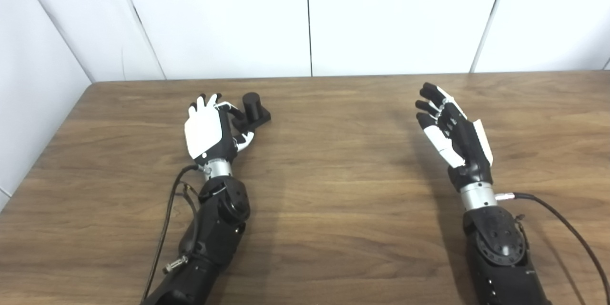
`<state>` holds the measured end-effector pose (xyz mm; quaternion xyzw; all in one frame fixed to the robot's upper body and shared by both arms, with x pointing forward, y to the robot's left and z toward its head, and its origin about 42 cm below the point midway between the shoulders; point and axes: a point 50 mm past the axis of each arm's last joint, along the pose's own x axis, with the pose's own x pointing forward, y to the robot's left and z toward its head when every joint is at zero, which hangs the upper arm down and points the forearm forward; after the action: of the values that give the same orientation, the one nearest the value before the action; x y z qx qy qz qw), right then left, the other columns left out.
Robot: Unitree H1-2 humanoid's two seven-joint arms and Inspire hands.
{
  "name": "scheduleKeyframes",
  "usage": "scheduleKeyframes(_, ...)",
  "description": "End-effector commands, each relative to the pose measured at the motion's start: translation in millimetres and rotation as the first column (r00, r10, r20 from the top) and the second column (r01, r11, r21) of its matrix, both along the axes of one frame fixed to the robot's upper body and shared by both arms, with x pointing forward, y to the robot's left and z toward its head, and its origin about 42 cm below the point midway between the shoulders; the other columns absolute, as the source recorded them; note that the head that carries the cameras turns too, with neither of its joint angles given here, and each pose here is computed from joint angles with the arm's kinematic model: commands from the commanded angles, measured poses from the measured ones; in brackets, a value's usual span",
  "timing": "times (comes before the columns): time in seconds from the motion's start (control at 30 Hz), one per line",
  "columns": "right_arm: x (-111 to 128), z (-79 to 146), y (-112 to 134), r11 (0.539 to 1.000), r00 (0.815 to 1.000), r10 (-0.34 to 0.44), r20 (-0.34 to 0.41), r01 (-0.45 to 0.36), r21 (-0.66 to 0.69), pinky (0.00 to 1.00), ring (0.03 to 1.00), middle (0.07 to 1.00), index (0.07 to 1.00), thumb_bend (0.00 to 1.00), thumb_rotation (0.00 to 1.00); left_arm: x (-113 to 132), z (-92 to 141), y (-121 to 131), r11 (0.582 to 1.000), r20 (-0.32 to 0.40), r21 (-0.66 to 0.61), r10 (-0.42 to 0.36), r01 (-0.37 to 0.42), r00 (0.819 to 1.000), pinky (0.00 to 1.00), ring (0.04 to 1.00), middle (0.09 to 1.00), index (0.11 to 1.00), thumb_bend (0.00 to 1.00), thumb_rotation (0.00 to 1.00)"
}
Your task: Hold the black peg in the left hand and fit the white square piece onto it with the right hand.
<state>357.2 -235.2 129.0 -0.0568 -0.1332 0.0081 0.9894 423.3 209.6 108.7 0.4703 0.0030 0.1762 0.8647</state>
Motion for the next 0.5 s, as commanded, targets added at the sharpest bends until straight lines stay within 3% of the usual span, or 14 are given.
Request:
scheduleKeyframes(0.0, -24.1, -35.7, -12.7, 0.999, 0.993, -0.031, -0.113, 0.030, -0.009, 0.79, 0.831, 0.870, 0.861, 0.63, 0.64, -6.9, -9.8, 0.0, 1.000, -0.014, 0.014, 0.003, -0.002, 1.000, 1.00, 0.984, 0.901, 0.488, 0.52, 0.08)
scheduleKeyframes(0.33, -21.7, -35.1, -12.6, 1.000, 0.993, -0.022, -0.112, 0.022, -0.002, 0.79, 0.836, 0.876, 0.862, 0.63, 0.63, -6.9, -9.0, 3.5, 1.000, -0.032, 0.028, 0.003, -0.002, 0.999, 1.00, 0.991, 0.935, 0.497, 0.52, 0.09)
scheduleKeyframes(0.4, -21.6, -34.3, -12.0, 1.000, 0.993, -0.023, -0.114, 0.023, -0.004, 0.79, 0.835, 0.875, 0.863, 0.63, 0.63, -6.5, -9.1, 4.5, 1.000, -0.037, 0.031, 0.007, -0.006, 0.999, 1.00, 0.995, 0.943, 0.601, 0.72, 0.24)
scheduleKeyframes(0.47, -21.3, -34.2, -11.8, 1.000, 0.993, -0.023, -0.113, 0.022, -0.005, 0.79, 0.834, 0.874, 0.864, 0.62, 0.62, -6.1, -9.0, 5.1, 0.999, -0.041, 0.034, 0.009, -0.007, 0.999, 1.00, 0.997, 0.947, 0.640, 0.79, 0.30)
